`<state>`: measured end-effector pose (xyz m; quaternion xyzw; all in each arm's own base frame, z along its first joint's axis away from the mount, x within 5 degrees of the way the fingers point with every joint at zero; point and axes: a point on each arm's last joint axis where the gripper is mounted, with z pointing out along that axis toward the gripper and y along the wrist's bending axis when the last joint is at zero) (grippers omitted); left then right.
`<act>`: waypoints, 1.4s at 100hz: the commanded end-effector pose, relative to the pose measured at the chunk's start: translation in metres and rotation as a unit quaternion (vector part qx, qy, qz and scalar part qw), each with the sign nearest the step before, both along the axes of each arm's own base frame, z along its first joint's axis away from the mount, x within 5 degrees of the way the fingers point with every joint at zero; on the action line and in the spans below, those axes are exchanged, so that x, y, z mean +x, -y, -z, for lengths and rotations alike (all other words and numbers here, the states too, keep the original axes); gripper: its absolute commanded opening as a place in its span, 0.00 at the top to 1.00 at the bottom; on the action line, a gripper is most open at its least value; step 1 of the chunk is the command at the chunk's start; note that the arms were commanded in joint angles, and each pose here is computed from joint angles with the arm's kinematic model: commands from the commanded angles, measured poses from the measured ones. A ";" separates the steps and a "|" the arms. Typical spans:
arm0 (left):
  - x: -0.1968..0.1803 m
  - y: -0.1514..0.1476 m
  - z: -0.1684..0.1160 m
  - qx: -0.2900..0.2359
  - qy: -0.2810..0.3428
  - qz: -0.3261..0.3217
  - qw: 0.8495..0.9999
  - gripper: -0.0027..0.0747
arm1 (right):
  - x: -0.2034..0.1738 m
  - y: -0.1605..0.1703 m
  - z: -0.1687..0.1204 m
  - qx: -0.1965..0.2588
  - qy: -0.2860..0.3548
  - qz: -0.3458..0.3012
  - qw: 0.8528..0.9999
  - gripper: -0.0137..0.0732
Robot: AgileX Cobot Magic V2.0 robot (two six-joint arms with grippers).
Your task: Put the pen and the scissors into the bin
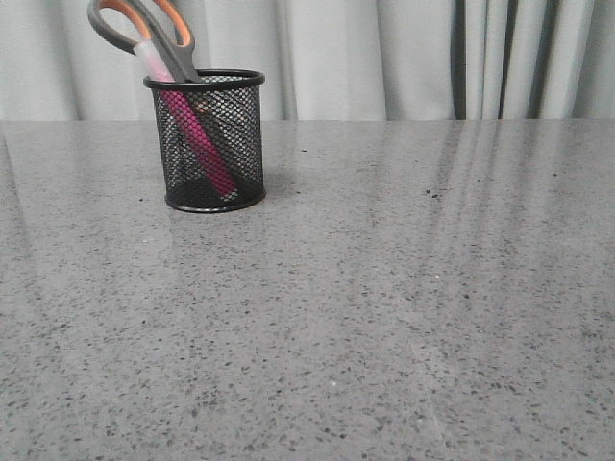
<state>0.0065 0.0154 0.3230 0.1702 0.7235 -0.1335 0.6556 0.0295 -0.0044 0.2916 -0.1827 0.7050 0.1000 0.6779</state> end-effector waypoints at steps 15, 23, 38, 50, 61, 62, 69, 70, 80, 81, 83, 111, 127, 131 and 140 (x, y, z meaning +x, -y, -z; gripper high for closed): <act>0.000 0.002 -0.012 -0.021 0.030 0.009 0.999 0.99 | -0.001 -0.001 -0.014 0.005 0.046 -0.008 0.999 0.92; 0.000 0.002 -0.012 -0.021 0.030 0.009 0.999 0.99 | -0.001 -0.001 -0.014 0.005 0.046 -0.008 0.999 0.92; 0.001 0.002 -0.011 -0.019 0.028 0.009 0.999 0.99 | -0.001 -0.001 -0.014 0.005 0.046 -0.008 0.999 0.92; 0.002 0.003 -0.007 -0.016 0.022 0.006 1.000 0.99 | -0.001 -0.001 -0.014 0.005 0.046 -0.008 0.999 0.92; 0.007 0.008 -0.003 0.030 0.066 -0.005 0.997 0.99 | -0.001 -0.001 -0.014 0.005 0.046 -0.008 0.999 0.92; 0.007 0.009 -0.002 0.036 0.071 -0.007 0.997 0.99 | -0.001 -0.001 -0.014 0.005 0.046 -0.008 0.999 0.92; 0.015 0.018 0.009 0.089 0.120 -0.008 0.989 0.99 | -0.001 -0.001 -0.014 0.005 0.046 -0.008 0.999 0.92; 0.015 0.019 0.011 0.098 0.127 -0.007 0.987 0.99 | -0.001 -0.001 -0.014 0.005 0.046 -0.008 0.999 0.92; 0.031 0.029 0.038 0.096 0.163 -0.034 0.981 0.99 | -0.001 -0.001 -0.014 0.005 0.046 -0.008 0.999 0.92; 0.032 0.029 0.041 0.094 0.162 -0.040 0.981 0.99 | -0.001 -0.001 -0.014 0.005 0.046 -0.008 0.999 0.92; 0.035 0.030 0.047 0.085 0.159 -0.049 0.982 0.99 | -0.001 -0.001 -0.014 0.005 0.046 -0.008 0.999 0.92; 0.052 0.026 0.121 0.050 0.045 -0.124 0.990 0.99 | -0.001 -0.001 -0.014 0.005 0.046 -0.008 0.999 0.92; 0.051 0.026 0.144 0.049 -0.027 -0.120 0.991 0.99 | -0.001 -0.001 -0.014 0.005 0.046 -0.008 0.999 0.92; 0.051 0.027 0.148 0.040 -0.045 -0.120 0.991 0.99 | -0.001 -0.001 -0.014 0.005 0.046 -0.008 0.999 0.92; 0.048 0.026 0.149 0.036 -0.048 -0.120 0.991 0.99 | -0.001 -0.001 -0.014 0.005 0.046 -0.008 0.999 0.92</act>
